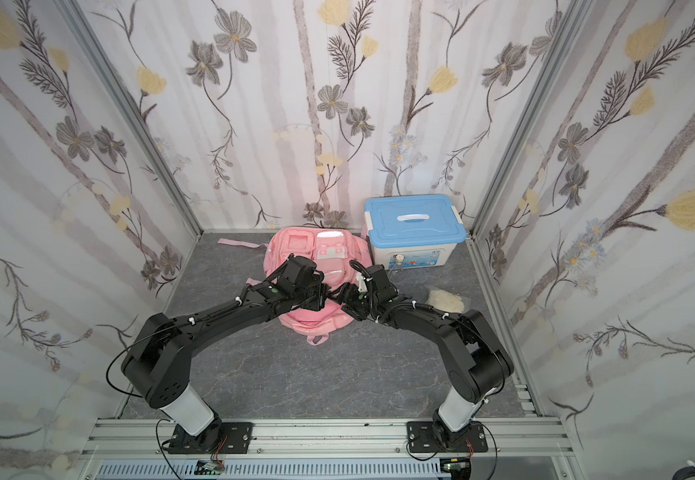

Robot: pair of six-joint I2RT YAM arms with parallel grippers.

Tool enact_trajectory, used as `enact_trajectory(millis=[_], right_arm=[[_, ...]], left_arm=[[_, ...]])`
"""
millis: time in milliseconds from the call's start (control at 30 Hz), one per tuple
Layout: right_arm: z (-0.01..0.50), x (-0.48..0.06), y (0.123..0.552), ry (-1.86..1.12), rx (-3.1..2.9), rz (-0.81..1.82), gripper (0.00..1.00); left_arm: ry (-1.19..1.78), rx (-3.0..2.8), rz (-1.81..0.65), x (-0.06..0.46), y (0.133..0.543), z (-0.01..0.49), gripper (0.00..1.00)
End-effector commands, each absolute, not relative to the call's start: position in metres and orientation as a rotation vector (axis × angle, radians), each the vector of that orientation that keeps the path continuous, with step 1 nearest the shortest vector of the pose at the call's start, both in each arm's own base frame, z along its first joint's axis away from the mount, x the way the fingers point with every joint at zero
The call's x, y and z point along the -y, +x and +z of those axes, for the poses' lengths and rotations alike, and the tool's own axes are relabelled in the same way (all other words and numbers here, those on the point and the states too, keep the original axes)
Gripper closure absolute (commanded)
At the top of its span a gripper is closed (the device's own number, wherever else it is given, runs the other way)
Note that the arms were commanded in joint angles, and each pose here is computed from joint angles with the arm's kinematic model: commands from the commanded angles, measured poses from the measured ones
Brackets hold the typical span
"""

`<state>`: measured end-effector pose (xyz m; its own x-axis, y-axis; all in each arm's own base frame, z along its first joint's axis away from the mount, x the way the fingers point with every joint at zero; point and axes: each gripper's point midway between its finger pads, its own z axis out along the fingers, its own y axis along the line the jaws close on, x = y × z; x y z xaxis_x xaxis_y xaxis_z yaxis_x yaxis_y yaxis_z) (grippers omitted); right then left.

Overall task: Zip up the backpack
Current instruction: Adjust the backpack at the center of the board.

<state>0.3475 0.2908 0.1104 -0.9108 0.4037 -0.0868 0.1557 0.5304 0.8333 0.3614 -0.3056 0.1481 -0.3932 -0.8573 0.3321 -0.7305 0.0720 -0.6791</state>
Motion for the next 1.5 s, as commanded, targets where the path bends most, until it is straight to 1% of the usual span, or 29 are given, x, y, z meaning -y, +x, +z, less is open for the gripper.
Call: enact_trajectory(millis=[0,167,233,333,400,433,467,500,533,567,667,700,733,833,900,967,1000,1067,1167,1200,1300,1400,1467], right_arm=[[0.112,-0.279,0.371,0.561,-2.364,1.308,0.28],[0.111,-0.276,0.392,0.588,-2.275,1.335,0.3],[0.106,-0.275,0.398,0.616,-2.247,1.344,0.38],[0.111,-0.275,0.405,0.6,-2.205,1.361,0.57],[0.114,-0.273,0.408,0.578,-2.196,1.354,0.72],[0.114,-0.273,0.409,0.569,-2.197,1.356,0.83],[0.115,-0.273,0.41,0.557,-2.197,1.362,0.93],[0.116,-0.273,0.41,0.545,-2.199,1.365,1.0],[0.117,-0.273,0.41,0.53,-2.199,1.369,1.0],[0.118,-0.272,0.409,0.519,-2.203,1.372,1.0],[0.115,-0.265,0.404,0.488,-2.25,1.356,1.0],[0.114,-0.263,0.401,0.47,-2.273,1.342,1.0],[0.113,-0.257,0.397,0.455,-2.301,1.321,1.0],[0.113,-0.246,0.385,0.392,-2.376,1.295,1.0],[0.112,-0.241,0.375,0.35,-2.445,1.29,1.0],[0.108,-0.238,0.364,0.313,-2.516,1.289,1.0],[0.115,-0.24,0.364,0.265,-2.524,1.306,1.0],[0.11,-0.239,0.351,0.193,-2.618,1.329,1.0],[0.098,-0.241,0.333,0.033,-2.768,1.357,1.0],[0.095,-0.242,0.328,0.005,-2.803,1.38,1.0],[0.089,-0.241,0.327,-0.024,-2.839,1.364,1.0],[0.088,-0.235,0.327,-0.031,-2.839,1.292,1.0],[0.085,-0.232,0.325,-0.028,-2.847,1.259,1.0]], left_arm=[[-1.631,-2.17,-1.339,0.317,0.357,0.166,0.98],[-1.652,-2.161,-1.386,0.323,0.355,0.163,0.99],[-1.66,-2.164,-1.395,0.326,0.354,0.162,1.0],[-1.666,-2.177,-1.41,0.33,0.352,0.16,1.0],[-1.665,-2.181,-1.411,0.33,0.351,0.159,0.96],[-1.668,-2.18,-1.411,0.329,0.35,0.158,0.93],[-1.663,-2.185,-1.41,0.329,0.349,0.157,0.86],[-1.649,-2.193,-1.412,0.328,0.349,0.158,0.83],[-1.629,-2.207,-1.414,0.327,0.349,0.16,0.8],[-1.615,-2.228,-1.405,0.325,0.347,0.161,0.74],[-1.581,-2.279,-1.34,0.311,0.341,0.166,0.41],[-1.57,-2.304,-1.296,0.304,0.337,0.166,0.31],[-1.554,-2.327,-1.242,0.293,0.334,0.17,0.25],[-1.516,-2.327,-1.059,0.248,0.324,0.178,0.16],[-1.56,-2.304,-1.011,0.217,0.32,0.171,0.16],[-1.609,-2.304,-1.026,0.193,0.322,0.154,0.17],[-1.589,-2.321,-1.018,0.182,0.324,0.147,0.18],[-1.511,-2.4,-0.976,0.166,0.332,0.138,0.21],[-1.317,-2.592,-0.889,0.158,0.349,0.127,0.21],[-1.227,-2.638,-0.911,0.161,0.357,0.125,0.23],[-1.152,-2.637,-0.905,0.152,0.376,0.12,0.28],[-1.103,-2.599,-0.913,0.135,0.396,0.124,0.28],[-1.117,-2.621,-0.869,0.117,0.402,0.118,0.28]])
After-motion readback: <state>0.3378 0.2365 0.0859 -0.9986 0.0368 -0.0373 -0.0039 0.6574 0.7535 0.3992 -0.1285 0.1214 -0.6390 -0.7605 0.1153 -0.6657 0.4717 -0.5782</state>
